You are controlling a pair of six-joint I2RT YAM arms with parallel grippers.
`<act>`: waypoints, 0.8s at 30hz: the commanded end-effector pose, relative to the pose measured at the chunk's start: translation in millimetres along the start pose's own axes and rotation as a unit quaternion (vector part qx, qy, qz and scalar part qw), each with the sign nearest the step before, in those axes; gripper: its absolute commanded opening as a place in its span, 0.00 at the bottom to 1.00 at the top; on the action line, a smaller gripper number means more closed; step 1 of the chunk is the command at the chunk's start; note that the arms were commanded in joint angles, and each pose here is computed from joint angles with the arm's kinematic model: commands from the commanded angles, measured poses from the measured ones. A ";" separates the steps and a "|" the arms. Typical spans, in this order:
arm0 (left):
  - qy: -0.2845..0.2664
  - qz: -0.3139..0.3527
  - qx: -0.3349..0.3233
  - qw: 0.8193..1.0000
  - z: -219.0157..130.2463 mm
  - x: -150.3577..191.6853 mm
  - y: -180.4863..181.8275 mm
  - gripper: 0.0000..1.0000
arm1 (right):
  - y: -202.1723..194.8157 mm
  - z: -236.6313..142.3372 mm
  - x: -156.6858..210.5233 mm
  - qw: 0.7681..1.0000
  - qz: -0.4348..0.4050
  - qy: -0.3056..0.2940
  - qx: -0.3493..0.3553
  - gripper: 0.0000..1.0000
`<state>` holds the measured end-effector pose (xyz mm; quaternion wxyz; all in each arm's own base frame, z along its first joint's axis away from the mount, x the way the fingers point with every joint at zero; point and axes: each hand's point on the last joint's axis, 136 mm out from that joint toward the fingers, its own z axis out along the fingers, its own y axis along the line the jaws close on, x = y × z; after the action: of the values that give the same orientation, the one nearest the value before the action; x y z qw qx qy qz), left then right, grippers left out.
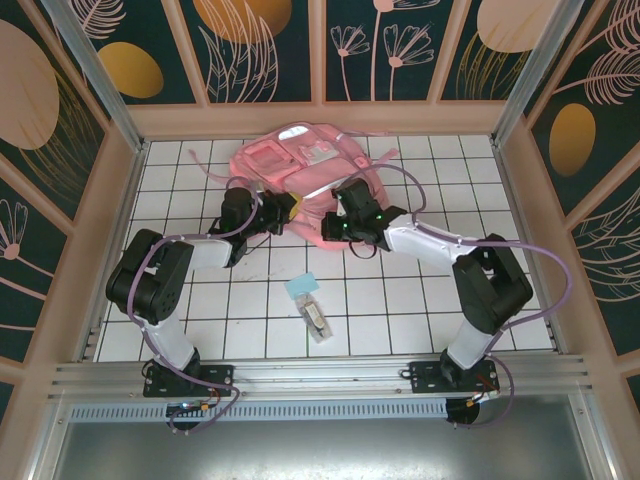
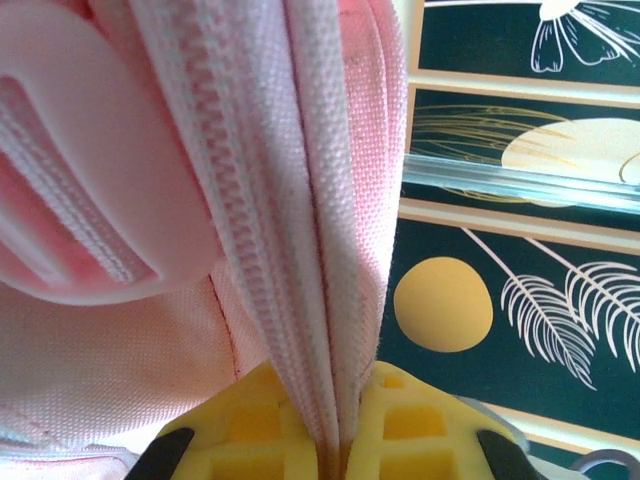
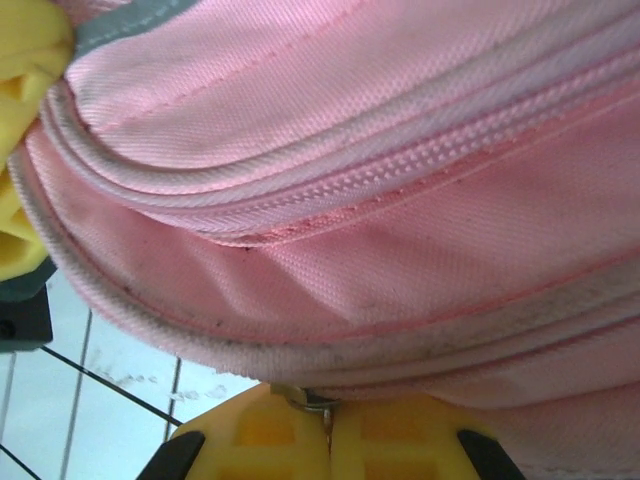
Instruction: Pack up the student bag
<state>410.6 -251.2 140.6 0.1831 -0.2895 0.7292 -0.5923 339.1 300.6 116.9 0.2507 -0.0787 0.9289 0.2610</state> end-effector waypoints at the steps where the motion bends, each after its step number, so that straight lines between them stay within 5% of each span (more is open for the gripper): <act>1: -0.020 0.054 0.057 0.997 -11.4 -18.6 -47.2 0.00 | -61.6 -29.4 -2.8 0.991 -0.058 0.026 0.119 0.00; 15: -0.013 0.082 0.047 0.995 -18.7 -28.1 -55.8 0.00 | -189.9 -64.4 -35.5 0.969 -0.008 0.034 0.243 0.00; 18: -0.016 0.090 0.028 0.995 -13.7 -38.5 -44.7 0.00 | -179.0 -61.5 -29.9 0.976 -0.004 0.045 0.212 0.00; 24: -0.007 0.116 0.026 0.993 19.1 -63.1 -42.1 0.00 | -92.8 -59.3 3.4 0.997 -0.007 0.077 0.017 0.00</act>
<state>427.0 -258.9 150.0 0.1576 -0.2082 0.7611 -0.5937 376.8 193.2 114.6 0.2354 -0.1056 0.9445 0.2034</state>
